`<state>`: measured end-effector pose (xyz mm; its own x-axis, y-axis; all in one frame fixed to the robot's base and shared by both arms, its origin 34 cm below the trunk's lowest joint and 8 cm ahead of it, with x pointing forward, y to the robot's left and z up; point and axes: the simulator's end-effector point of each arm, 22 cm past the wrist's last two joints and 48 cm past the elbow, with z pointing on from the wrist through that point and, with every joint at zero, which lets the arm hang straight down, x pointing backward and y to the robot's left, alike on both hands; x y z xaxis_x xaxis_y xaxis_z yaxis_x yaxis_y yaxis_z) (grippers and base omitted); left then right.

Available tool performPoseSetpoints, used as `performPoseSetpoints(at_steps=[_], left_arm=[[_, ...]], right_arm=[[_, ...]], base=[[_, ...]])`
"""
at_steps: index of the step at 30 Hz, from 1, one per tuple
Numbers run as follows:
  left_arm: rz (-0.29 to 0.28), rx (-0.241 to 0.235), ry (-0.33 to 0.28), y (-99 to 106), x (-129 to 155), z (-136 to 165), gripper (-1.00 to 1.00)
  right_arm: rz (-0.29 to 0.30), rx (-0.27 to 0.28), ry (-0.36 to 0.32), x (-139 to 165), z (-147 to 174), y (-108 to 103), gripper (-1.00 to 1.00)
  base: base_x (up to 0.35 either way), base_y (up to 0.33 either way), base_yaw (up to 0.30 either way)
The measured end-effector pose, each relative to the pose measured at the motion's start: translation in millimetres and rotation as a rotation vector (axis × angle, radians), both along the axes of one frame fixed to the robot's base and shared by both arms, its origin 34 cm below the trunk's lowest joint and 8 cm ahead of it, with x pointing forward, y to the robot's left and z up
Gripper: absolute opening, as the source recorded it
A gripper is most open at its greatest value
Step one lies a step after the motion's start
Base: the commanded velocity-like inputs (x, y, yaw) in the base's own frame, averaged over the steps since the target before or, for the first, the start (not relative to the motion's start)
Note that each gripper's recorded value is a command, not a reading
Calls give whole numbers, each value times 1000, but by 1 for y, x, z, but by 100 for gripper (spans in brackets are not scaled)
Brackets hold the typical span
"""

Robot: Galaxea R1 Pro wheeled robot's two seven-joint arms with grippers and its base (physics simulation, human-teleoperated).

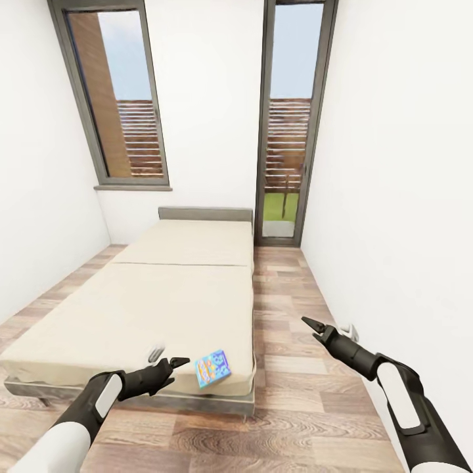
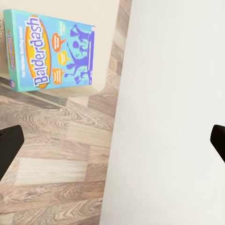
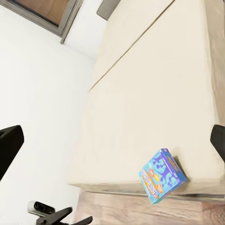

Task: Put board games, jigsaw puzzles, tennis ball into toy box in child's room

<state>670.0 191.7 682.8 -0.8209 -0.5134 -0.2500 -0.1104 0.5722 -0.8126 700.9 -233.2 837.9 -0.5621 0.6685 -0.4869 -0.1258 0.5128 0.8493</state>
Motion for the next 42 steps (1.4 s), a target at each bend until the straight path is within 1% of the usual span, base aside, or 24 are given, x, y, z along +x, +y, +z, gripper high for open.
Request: performPoseSetpoints(at_steps=[3,4,6,7,12,19,30,42], left_arm=[[0,0,0,0,-1,-5,100],[0,0,0,0,-1,-7,100],[0,0,0,0,-1,-11,100],[0,0,0,0,-1,-13,100],[0,-1,-1,0,-2,-22,100],[0,-1,-1,0,-3,-35,100],[-1,-1,-1,-1,-6,-56,100],[-5,-2,-4,-6,-9,-79,100]], right_arm=[[27,29,-36,-2,5,5,100],[52,56,-71,-5,13,10,100],[81,86,-115,-8,23,16,100],[108,114,-160,-11,35,21,100],[158,165,-254,-20,55,28,100],[170,179,-279,-24,48,29,100],[171,189,-286,-27,28,28,100],[142,226,-320,-31,14,10,100]], base=[[0,0,0],[0,0,0],[0,0,0],[0,0,0],[0,0,0],[0,0,0],[0,0,0],[0,0,0]])
